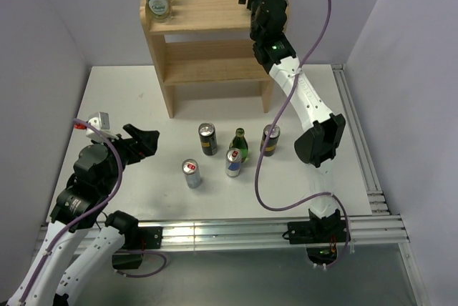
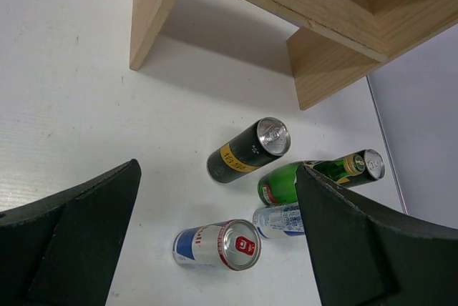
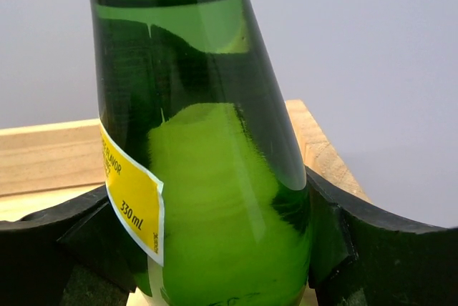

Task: Place and organize the beverage onto the shelf

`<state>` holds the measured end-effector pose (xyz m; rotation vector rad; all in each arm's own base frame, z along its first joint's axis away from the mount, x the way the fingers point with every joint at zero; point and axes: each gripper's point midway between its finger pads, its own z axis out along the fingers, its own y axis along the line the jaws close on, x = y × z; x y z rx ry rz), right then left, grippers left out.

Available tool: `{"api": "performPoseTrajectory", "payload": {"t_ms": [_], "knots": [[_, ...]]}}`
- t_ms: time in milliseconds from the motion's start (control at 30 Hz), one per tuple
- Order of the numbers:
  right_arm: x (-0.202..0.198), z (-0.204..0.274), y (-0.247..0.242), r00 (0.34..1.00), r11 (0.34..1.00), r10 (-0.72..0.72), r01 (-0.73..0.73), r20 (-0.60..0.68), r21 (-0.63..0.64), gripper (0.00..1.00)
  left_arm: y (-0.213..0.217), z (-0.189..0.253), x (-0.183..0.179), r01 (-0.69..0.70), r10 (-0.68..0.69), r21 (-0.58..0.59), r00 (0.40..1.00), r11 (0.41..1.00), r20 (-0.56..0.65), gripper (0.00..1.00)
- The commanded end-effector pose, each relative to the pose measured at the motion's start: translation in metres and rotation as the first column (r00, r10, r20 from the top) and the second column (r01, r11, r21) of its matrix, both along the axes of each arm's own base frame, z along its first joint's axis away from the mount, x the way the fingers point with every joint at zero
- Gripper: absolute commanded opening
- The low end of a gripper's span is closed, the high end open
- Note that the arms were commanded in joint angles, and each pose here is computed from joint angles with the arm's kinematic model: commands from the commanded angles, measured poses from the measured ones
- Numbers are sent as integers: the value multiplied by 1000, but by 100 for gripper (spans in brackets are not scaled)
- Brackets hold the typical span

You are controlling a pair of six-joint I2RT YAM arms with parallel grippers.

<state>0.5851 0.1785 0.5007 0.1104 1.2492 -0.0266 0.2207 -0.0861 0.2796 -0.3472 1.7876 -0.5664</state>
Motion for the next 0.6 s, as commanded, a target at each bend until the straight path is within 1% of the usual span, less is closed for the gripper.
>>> {"api": "performPoseTrajectory", "payload": {"t_ms": [0, 33, 67, 100, 333, 367, 567], "knots": [[0, -6, -44, 988, 988, -152, 152, -14, 15, 62, -2, 8, 0, 18, -18, 2, 999, 1000, 37, 97], [-1, -7, -44, 988, 988, -155, 155, -15, 20, 80, -3, 7, 0, 21, -21, 3, 999, 1000, 34, 97], [-1, -12, -44, 987, 987, -157, 158, -27, 16, 93, -3, 7, 0, 19, -20, 4, 999, 1000, 34, 97], [-3, -10, -46, 987, 987, -159, 160, -25, 22, 100, -2, 7, 0, 18, -18, 2, 999, 1000, 34, 97], [-12, -10, -52, 983, 984, -179, 180, -39, 22, 100, -2, 7, 1, 16, -16, 2, 999, 1000, 34, 97], [-11, -16, -52, 983, 984, -178, 179, -49, 16, 100, -2, 6, 1, 18, -18, 4, 999, 1000, 33, 97], [-30, -2, -53, 983, 984, -177, 179, -39, 29, 100, -2, 6, 1, 13, -14, 6, 999, 1000, 31, 97]]}}
